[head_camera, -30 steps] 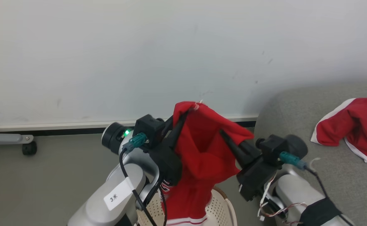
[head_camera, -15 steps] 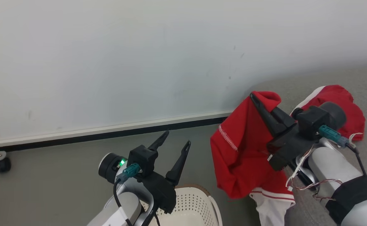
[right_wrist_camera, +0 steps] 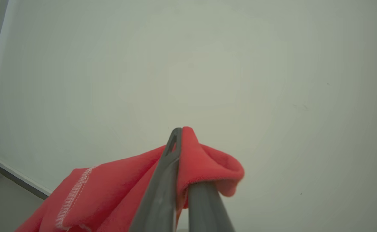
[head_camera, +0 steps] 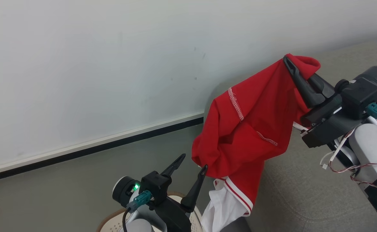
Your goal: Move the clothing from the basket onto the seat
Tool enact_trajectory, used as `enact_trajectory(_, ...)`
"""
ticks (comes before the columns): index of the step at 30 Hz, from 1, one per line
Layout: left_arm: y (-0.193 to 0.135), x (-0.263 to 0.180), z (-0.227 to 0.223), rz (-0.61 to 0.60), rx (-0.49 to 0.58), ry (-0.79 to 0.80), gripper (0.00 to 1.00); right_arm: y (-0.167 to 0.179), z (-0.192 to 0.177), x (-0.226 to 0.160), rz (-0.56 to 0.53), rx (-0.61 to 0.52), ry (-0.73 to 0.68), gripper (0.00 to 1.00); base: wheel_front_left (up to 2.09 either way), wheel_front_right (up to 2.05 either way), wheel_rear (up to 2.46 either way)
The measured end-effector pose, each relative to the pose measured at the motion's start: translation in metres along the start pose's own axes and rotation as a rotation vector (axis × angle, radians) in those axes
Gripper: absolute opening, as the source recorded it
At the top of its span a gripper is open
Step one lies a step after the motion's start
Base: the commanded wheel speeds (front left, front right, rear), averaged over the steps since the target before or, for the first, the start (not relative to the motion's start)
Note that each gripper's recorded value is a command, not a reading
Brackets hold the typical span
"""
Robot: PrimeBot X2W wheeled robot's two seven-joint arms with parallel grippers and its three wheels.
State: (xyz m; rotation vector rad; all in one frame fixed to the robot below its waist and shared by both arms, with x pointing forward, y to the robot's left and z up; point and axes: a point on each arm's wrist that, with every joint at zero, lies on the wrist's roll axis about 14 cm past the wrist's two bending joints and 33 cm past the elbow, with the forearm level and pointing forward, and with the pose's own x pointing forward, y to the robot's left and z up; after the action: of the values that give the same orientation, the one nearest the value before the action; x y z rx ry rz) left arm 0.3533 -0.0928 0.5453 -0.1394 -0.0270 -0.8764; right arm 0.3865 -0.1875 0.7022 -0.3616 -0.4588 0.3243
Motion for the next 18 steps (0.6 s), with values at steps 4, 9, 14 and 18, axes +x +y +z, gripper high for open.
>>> enact_trajectory(4, -0.019, 0.008, 0.000, -0.057, -0.018, -0.009, 1.00, -0.013, 0.004, -0.013, -0.032, -0.025, 0.016, 0.00, 0.00, 0.00, 0.00)
enact_trajectory(9, -0.037, 0.017, -0.005, -0.109, -0.033, -0.004, 1.00, -0.027, 0.004, -0.027, -0.073, -0.031, 0.048, 0.00, 0.00, 0.00, 0.00)
enact_trajectory(14, -0.049, 0.024, -0.013, -0.154, -0.053, 0.011, 1.00, -0.052, -0.005, -0.031, -0.130, -0.033, 0.090, 0.00, 0.00, 0.00, 0.00)
enact_trajectory(18, -0.050, 0.026, -0.015, -0.167, -0.065, 0.008, 1.00, -0.072, 0.001, -0.022, -0.159, -0.054, 0.085, 0.00, 0.00, 0.00, 0.00)
